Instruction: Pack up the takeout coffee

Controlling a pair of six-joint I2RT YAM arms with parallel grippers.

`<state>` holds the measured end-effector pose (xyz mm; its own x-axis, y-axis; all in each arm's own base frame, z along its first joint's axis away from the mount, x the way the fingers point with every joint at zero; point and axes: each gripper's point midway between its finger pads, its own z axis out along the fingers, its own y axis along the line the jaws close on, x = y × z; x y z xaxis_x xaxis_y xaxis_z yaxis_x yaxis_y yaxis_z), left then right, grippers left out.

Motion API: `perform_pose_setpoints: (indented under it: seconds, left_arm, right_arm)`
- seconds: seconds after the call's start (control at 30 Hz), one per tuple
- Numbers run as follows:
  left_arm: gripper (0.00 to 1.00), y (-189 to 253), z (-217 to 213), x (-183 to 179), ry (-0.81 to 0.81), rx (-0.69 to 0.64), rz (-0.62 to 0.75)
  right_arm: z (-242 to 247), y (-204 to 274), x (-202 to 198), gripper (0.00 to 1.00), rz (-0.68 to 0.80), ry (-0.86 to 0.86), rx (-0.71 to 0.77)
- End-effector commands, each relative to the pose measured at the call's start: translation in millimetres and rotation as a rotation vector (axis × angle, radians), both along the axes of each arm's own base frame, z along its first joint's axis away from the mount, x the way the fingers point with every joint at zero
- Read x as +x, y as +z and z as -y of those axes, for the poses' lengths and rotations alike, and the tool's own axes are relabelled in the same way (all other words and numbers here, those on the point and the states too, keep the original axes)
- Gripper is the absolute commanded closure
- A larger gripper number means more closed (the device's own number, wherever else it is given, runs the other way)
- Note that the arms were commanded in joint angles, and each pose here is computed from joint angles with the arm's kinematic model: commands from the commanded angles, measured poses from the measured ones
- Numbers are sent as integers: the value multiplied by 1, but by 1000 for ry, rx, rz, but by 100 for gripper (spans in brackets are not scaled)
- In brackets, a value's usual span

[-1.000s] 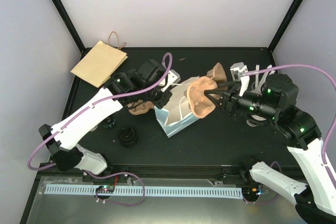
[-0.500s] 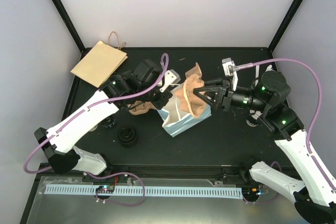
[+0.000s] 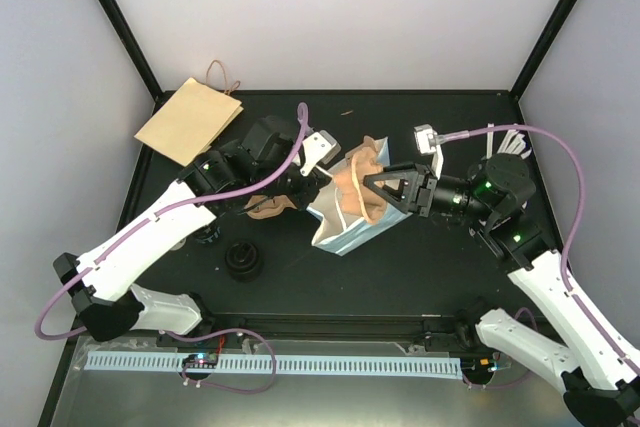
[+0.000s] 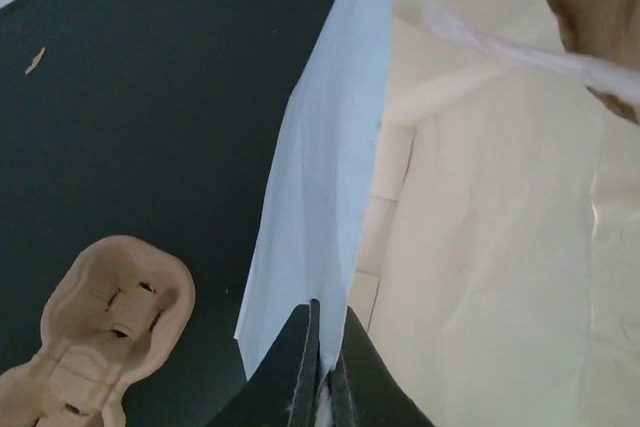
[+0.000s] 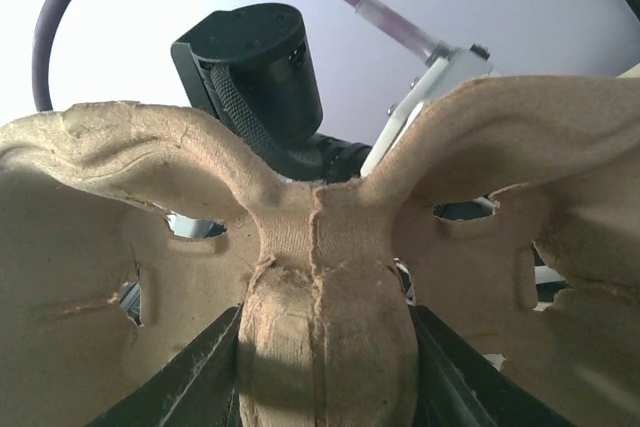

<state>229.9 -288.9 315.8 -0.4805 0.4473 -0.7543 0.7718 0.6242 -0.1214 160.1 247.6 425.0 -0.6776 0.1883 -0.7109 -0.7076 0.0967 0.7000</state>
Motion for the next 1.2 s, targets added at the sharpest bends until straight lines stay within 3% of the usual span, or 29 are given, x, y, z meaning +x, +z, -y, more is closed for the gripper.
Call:
perform_pose_setpoints:
  seconds: [0.0,0.2,0.63,0.83,1.17]
  left_arm:
    - [98,26,7,1,-6,-93,48]
    - [98,27,5,6,22,-85,54]
    - [99,29,2,6,35,-107,18]
    - [99,29,2,-2,-21,-98,32]
    - [98,16,0,-1,-10,-62,8]
  right_arm:
    - [5,8,-14,58,-1,33,44]
    - [10,-22,-15,58,-71,4,-48]
    - [21,-39,-19,58,-62,-59,-117]
    - [22,-67,-7,58,-96,-97,-285]
    - [28,-79,-11,56,-60,-78,-429]
